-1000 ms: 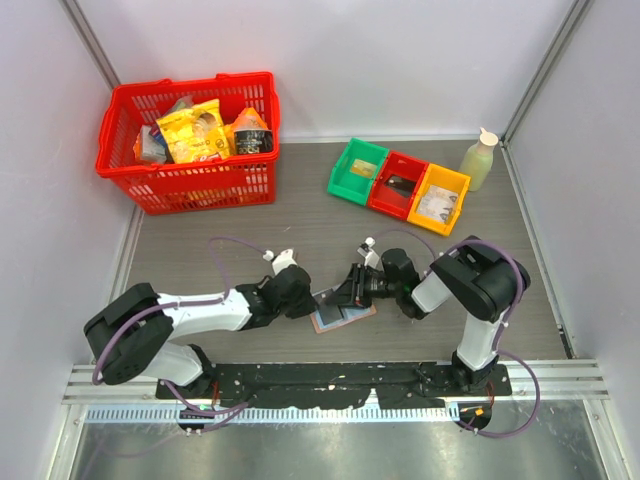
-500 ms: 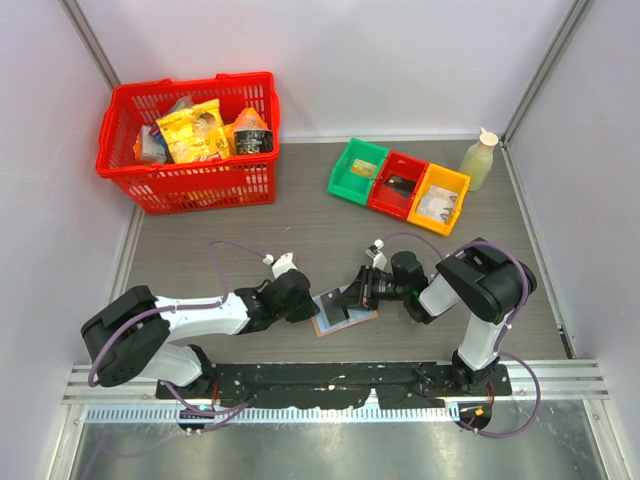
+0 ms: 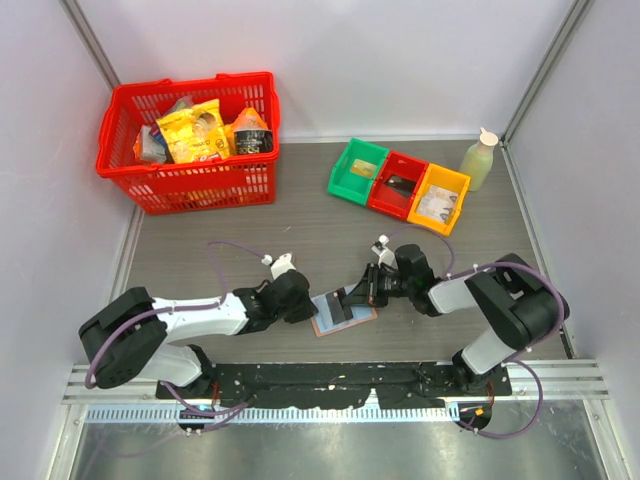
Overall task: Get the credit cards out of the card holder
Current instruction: Remove the credit card from the card holder.
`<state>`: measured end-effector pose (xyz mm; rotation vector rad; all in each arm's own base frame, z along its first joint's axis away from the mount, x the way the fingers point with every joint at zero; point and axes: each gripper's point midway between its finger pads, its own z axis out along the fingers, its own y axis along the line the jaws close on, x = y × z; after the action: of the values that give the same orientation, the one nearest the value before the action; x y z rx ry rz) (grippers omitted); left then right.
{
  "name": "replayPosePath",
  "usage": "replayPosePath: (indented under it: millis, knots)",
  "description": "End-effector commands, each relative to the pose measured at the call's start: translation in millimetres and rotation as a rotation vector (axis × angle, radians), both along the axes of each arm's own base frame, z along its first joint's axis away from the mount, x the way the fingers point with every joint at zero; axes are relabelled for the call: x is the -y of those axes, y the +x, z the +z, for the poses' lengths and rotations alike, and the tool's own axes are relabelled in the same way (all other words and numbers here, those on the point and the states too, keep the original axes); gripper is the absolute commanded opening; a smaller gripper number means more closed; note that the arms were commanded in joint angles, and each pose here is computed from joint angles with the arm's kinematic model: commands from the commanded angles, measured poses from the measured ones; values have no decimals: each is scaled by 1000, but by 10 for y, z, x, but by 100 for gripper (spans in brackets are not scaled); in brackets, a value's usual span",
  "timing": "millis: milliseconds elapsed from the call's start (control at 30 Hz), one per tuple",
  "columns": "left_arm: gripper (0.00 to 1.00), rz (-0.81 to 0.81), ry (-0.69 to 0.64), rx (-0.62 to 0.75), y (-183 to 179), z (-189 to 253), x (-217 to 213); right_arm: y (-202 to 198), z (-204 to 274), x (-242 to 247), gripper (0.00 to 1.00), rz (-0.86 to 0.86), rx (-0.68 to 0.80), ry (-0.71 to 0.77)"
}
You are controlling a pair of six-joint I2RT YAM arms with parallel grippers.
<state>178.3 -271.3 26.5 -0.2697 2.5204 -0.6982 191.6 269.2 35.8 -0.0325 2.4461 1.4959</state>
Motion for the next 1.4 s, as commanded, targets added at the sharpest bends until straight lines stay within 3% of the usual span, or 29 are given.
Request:
replayPosePath:
  millis: [0,33,267,500,667,800,933,1067,1367]
  knots:
    - [0,-12,51,8,-48,-54,-125,73,-62,147,5,10,63,-129]
    - [0,-12,45,12,-39,-41,-114,79,-63,160,1,7,63,-135]
    - [2,-41,-29,59,5,119,1,112,0,249,1,-6,84,-170]
    - [10,-86,-63,149,104,397,-8,208,212,461,1,-31,163,-328]
    - [37,-161,-84,256,226,749,-11,261,500,543,1,-30,239,-371]
    - [66,-258,-45,357,307,1036,-64,237,749,577,1,-11,302,-379]
    - [87,-380,-8,466,336,1388,-56,191,1107,515,1,45,399,-322]
    - [100,-514,-8,559,296,1776,40,101,1564,414,1,125,545,-230]
    - [98,-878,-96,641,1,2224,380,-344,2149,188,1,345,758,11]
